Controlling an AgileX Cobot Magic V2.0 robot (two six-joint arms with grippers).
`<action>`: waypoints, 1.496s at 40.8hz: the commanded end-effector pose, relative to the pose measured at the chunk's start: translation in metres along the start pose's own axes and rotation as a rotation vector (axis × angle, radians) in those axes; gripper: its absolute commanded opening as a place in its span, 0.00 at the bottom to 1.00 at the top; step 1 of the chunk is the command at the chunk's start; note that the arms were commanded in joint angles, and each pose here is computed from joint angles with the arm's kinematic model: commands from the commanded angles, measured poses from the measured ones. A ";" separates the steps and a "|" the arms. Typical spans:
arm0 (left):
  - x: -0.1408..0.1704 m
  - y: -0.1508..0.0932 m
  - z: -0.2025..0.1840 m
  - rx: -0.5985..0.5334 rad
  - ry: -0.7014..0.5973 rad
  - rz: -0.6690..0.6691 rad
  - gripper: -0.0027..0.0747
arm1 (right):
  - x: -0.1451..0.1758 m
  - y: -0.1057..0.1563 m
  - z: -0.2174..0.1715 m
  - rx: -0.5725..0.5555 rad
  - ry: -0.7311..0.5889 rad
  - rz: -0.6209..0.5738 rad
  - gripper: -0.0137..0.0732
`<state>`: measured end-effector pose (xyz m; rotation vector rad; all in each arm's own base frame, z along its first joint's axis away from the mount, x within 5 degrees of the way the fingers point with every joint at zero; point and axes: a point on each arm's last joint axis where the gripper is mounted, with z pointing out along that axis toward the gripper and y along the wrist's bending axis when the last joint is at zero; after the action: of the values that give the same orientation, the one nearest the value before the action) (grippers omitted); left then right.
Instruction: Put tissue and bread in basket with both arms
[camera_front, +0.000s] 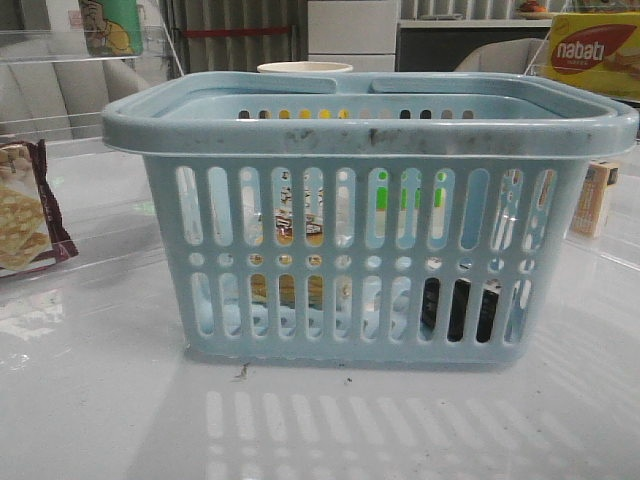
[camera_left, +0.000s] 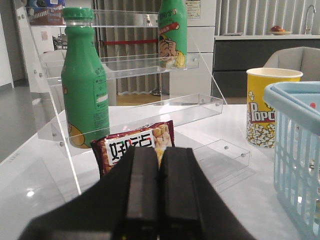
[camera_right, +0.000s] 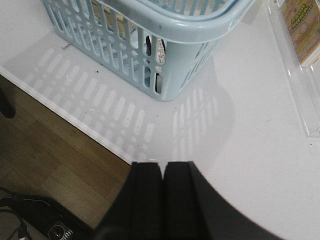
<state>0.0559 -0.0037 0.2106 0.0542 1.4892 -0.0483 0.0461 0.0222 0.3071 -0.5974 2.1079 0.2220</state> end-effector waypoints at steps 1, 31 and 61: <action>-0.010 0.000 -0.002 0.004 -0.111 -0.029 0.15 | -0.012 -0.002 -0.004 0.015 -0.079 -0.008 0.22; -0.010 0.000 -0.002 0.004 -0.111 -0.029 0.15 | -0.012 -0.002 -0.004 0.015 -0.079 -0.008 0.22; -0.010 0.000 -0.002 0.004 -0.111 -0.029 0.15 | 0.077 -0.013 0.050 0.407 -0.606 0.237 0.22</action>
<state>0.0558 -0.0037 0.2111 0.0410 1.4842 -0.0624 0.0514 0.0059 0.2086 -0.0855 1.7148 0.0856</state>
